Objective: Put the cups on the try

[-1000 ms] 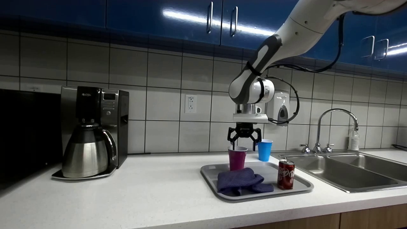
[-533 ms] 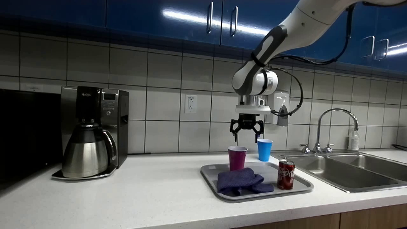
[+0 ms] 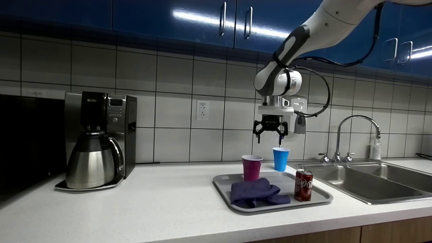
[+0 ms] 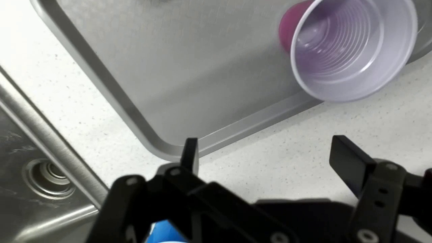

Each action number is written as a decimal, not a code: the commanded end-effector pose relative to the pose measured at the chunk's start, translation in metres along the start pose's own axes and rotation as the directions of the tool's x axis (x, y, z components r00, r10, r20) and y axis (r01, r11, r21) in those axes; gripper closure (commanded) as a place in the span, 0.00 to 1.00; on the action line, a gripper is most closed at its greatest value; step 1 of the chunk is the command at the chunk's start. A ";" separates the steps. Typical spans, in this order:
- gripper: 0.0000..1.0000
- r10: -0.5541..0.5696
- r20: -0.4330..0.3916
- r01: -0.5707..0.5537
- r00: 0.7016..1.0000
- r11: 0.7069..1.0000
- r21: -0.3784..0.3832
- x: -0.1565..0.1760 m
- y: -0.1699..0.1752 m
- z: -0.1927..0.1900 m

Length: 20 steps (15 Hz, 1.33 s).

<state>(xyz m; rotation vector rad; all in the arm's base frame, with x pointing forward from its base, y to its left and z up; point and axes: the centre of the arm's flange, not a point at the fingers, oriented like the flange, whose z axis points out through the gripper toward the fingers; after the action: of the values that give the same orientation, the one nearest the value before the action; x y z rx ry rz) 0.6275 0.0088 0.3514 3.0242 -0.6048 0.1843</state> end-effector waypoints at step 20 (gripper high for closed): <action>0.00 0.413 -0.057 -0.416 0.909 0.899 -0.138 0.161 0.090 0.045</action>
<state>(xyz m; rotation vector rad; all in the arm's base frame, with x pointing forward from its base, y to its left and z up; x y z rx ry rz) 0.7205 -0.1286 0.3276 2.7572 -1.1012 0.2153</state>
